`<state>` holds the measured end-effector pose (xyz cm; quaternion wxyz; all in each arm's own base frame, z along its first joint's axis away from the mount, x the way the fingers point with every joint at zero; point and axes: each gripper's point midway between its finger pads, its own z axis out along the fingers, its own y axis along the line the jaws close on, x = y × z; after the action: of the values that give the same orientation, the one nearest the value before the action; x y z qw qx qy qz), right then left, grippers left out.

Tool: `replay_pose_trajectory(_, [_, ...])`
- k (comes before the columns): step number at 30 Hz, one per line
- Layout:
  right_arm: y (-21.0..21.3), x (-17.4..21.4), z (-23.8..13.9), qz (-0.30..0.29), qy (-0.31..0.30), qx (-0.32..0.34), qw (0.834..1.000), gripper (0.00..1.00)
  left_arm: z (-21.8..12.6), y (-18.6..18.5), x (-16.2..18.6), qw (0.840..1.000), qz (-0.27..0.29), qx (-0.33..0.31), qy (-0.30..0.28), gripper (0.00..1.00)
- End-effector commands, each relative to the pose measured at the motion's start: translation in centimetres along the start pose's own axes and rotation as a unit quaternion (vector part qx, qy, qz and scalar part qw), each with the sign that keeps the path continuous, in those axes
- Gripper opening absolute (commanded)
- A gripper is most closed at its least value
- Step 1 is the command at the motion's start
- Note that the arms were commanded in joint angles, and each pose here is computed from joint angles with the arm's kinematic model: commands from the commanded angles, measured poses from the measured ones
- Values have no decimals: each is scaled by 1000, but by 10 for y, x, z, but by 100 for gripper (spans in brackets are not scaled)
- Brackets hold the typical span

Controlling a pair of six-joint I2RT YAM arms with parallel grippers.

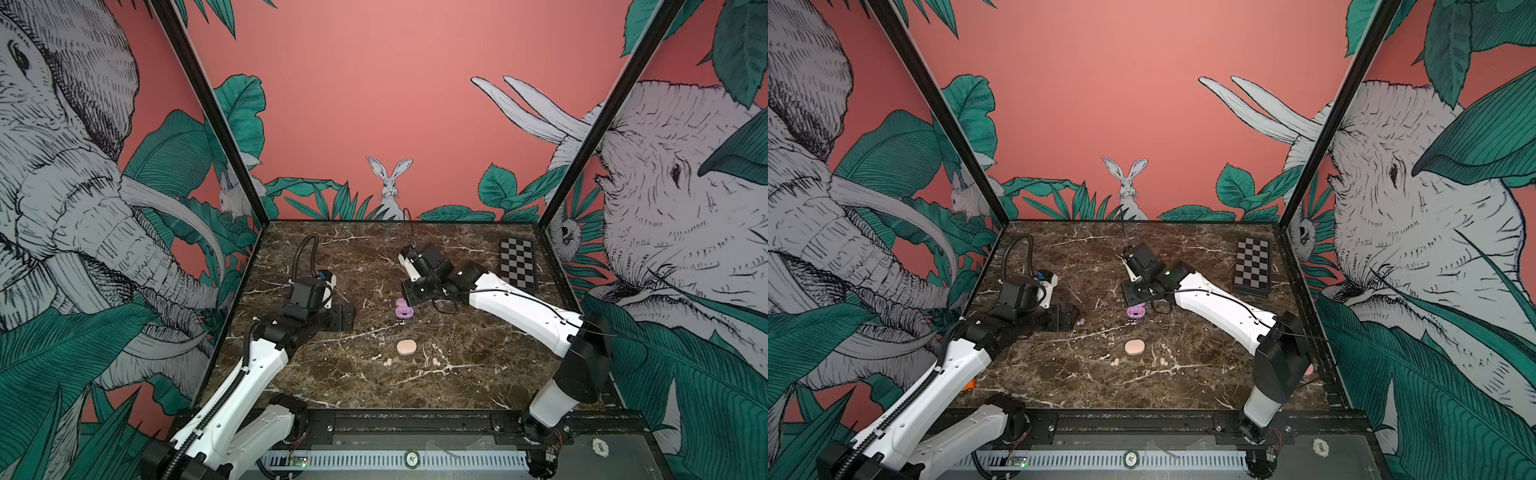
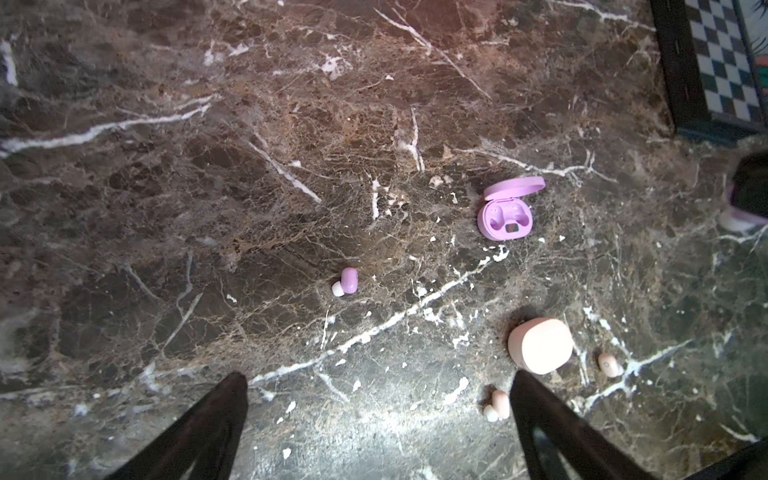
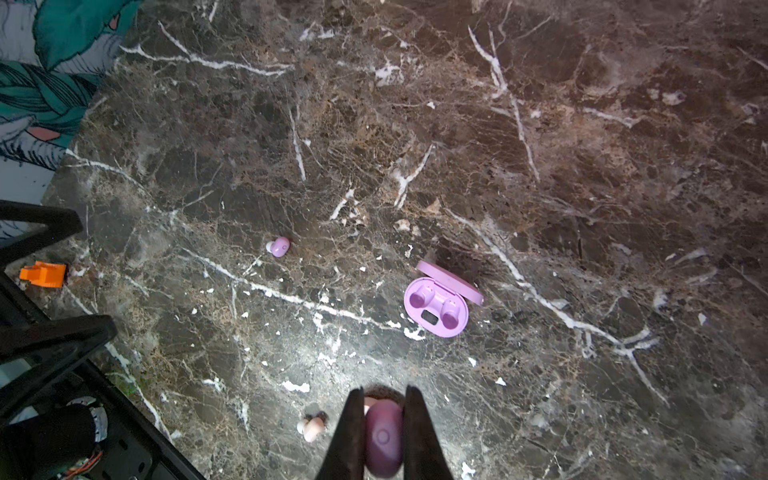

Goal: Insert the wireless bluetooth earbuds into the charging case
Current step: 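Lift the held earbud and carry it toward the open case, then lower the held lilac earbud into a slot of the open case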

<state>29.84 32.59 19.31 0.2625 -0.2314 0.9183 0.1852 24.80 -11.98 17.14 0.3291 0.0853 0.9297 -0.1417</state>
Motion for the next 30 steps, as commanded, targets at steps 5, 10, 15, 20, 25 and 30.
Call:
replay_pose_trajectory(5, [-9,-9,6,-33,-45,-32,998,0,-3,10,-7,997,61,-37,-32,99])
replay_pose_trajectory(10, [-10,-7,22,-45,-39,-56,997,0,15,0,8,996,77,3,-41,99])
replay_pose_trajectory(15, [-14,5,43,-71,-23,-60,995,0,18,-8,16,993,103,26,-49,99])
replay_pose_trajectory(20, [-18,12,53,-99,-50,-59,992,0,22,-9,21,993,112,26,-38,99])
replay_pose_trajectory(25, [-20,15,56,-132,-85,-63,986,0,26,-9,24,992,117,26,-30,99])
replay_pose_trajectory(30, [-17,21,65,-154,-92,-82,980,0,26,-9,24,992,123,23,-30,99])
